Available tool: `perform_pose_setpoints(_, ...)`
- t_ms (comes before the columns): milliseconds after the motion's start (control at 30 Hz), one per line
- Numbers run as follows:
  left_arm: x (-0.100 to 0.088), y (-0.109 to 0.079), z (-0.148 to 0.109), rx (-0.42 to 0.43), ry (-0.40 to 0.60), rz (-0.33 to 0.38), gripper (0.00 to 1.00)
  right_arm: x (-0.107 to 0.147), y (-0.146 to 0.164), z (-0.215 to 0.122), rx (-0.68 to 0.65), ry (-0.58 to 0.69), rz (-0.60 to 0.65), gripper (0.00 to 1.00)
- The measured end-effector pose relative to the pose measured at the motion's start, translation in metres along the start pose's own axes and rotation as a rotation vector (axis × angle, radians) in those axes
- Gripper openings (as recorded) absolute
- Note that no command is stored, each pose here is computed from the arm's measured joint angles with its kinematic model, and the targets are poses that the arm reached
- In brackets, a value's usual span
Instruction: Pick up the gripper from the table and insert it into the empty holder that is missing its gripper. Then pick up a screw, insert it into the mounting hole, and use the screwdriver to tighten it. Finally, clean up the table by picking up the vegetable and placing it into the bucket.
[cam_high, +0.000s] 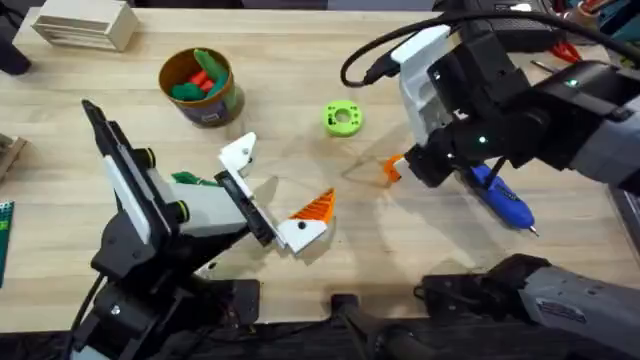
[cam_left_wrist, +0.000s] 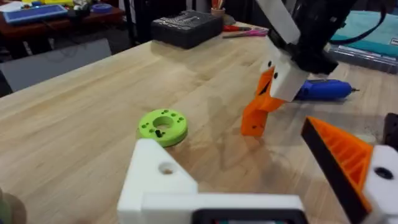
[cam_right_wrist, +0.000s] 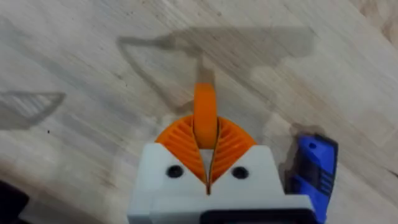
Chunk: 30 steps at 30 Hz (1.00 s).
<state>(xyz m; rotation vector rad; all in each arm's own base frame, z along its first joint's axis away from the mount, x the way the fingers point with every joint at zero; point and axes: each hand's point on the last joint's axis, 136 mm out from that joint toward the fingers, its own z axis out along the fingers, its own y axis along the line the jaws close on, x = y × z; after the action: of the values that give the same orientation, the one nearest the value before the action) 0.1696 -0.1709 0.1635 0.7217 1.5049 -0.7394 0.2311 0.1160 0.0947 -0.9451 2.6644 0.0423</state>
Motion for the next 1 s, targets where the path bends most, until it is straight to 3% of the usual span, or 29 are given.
perform_pose_setpoints(200,0.000,0.000,0.000,0.000,0.000,0.000,0.987,-0.009,-0.002,-0.039,0.015,-0.072,0.007,0.016)
perform_pose_setpoints(467,0.000,0.000,0.000,0.000,0.000,0.000,0.987,-0.026,-0.006,-0.141,0.060,-0.498,0.163,0.016)
perform_pose_setpoints(633,0.000,0.000,0.000,0.000,0.000,0.000,0.987,-0.051,0.008,-0.185,-0.080,-0.802,0.284,0.016)
perform_pose_setpoints(767,0.000,0.000,0.000,0.000,0.000,0.000,0.987,-0.067,0.038,-0.165,-0.329,-0.846,0.338,0.016)
perform_pose_setpoints(1000,-0.001,-0.001,0.000,0.006,-0.005,-0.010,0.987,-0.075,0.084,-0.106,-0.717,-0.627,0.506,0.016)
